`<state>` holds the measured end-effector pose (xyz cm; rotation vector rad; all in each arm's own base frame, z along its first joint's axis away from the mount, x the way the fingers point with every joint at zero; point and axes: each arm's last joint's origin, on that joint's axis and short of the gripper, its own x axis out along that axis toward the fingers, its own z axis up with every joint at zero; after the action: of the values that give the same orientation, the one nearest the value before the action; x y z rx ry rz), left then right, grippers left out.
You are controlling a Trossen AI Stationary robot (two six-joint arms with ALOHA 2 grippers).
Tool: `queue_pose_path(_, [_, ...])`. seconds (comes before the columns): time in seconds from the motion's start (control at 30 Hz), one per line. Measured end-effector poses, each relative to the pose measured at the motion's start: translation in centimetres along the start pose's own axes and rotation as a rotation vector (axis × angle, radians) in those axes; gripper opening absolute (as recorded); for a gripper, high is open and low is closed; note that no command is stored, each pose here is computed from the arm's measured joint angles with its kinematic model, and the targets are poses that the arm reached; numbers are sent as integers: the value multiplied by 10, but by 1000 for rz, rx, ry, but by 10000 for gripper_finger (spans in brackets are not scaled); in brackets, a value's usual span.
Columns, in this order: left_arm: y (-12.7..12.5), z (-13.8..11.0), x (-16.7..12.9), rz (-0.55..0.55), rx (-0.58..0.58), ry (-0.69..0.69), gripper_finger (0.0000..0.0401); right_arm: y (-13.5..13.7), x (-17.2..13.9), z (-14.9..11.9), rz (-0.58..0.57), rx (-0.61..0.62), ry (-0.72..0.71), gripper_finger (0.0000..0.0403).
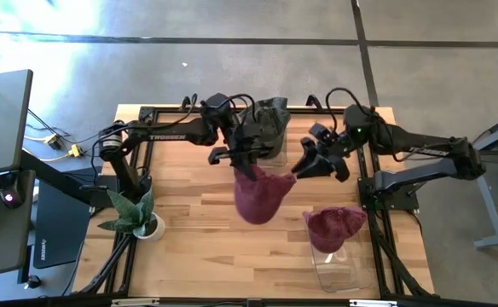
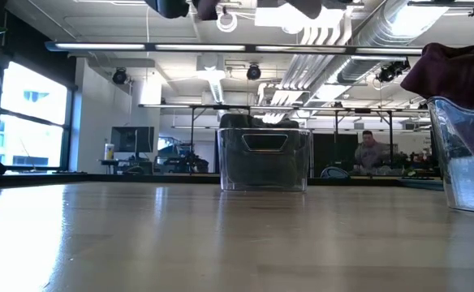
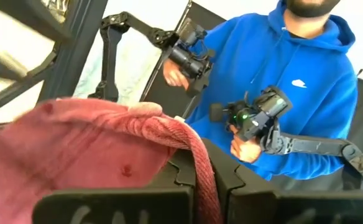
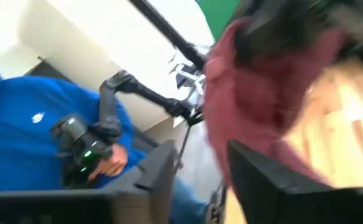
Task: Pick & Place hat
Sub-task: Put the red cap into the bottom transparent bin
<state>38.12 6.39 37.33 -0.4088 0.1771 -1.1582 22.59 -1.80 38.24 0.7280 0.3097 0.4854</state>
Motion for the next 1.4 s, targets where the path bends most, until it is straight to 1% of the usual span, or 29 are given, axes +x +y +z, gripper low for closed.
queue_pose_path(0.17, [2,-3,3,5,-56,6,2,-11,-6,6,-62,-123,-30,242])
queue_pose_path(0.27, [5,-5,2,18,-95,6,1,-23,-1,5,-118,-169,-7,270])
queue_pose_path(0.33, [6,-7,1,31,-117,2,1,-32,6,4,-122,-168,26,275])
queue_pose_path(0.37, [7,-7,1,39,-120,-1,1,-35,10,3,-104,-168,50,276])
queue_pose_path(0.43, [10,-10,1,55,-131,2,1,-41,20,1,-54,-161,93,276])
queue_pose_path(0.57, [18,-22,1,111,-193,15,1,-49,38,0,67,-180,140,276])
queue_pose_path(0.7, [25,-37,-1,199,-260,40,1,-49,50,1,207,-176,170,276])
queue_pose_path(0.77, [27,-43,-2,253,-277,51,1,-48,56,1,260,-161,185,274])
queue_pose_path(0.83, [28,-48,-3,281,-290,66,1,-47,61,0,293,-133,204,272])
queue_pose_path(1.0, [29,-51,-3,295,-309,77,1,-43,61,-4,340,-78,262,271])
queue_pose_path(1.1, [29,-50,-3,298,-303,74,1,-42,58,-4,329,-91,255,271])
queue_pose_path(1.2, [29,-50,-1,294,-306,75,0,-46,56,-1,264,-135,204,271])
queue_pose_path(1.3, [26,-50,2,273,-303,80,0,-53,54,-1,156,-173,167,271])
queue_pose_path(1.4, [25,-50,5,264,-298,83,0,-63,52,-7,17,-203,179,271])
